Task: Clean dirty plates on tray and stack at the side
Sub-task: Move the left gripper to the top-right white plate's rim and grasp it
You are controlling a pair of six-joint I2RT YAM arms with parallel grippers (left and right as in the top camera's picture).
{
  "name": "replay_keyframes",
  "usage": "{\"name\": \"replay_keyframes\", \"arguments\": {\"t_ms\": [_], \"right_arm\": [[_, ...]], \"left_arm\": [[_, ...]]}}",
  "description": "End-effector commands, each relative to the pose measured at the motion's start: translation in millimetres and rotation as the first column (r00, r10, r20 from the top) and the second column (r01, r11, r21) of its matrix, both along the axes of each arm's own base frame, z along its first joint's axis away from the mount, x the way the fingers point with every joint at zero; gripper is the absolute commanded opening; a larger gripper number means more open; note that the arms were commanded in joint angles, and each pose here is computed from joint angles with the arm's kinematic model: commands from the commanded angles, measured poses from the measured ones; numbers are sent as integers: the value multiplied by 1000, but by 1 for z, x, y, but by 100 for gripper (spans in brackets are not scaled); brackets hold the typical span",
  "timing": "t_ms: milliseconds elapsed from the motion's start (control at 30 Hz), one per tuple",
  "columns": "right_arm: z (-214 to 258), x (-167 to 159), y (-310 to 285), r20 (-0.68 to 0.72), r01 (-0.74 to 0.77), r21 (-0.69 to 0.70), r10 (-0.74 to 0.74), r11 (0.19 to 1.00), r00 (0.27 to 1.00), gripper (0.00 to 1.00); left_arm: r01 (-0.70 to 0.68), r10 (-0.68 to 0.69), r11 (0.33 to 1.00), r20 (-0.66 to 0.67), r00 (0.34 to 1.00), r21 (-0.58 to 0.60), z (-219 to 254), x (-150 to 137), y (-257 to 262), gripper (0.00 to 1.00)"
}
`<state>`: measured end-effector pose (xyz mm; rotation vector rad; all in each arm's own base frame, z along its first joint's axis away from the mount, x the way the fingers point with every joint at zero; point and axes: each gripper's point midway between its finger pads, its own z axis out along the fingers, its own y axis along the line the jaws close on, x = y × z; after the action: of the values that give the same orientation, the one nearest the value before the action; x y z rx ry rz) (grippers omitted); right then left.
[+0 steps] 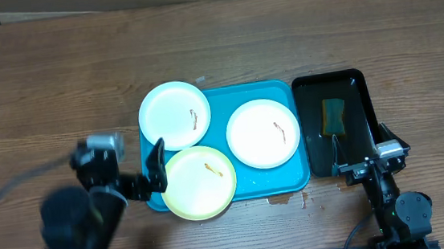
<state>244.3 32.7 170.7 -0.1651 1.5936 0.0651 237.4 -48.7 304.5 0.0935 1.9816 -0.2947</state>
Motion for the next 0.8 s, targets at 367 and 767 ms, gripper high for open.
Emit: {"name": "replay_keyframes", "arguments": {"t_ms": [367, 767], "right_arm": [[-1, 0, 0, 8, 1, -5, -1, 1000, 1000, 100], [-1, 0, 0, 8, 1, -5, -1, 1000, 1000, 100]], "left_arm": [[214, -330, 937, -492, 806, -277, 1, 61, -64, 100], [4, -44, 999, -764, 644, -54, -74, 61, -34, 100]]}}
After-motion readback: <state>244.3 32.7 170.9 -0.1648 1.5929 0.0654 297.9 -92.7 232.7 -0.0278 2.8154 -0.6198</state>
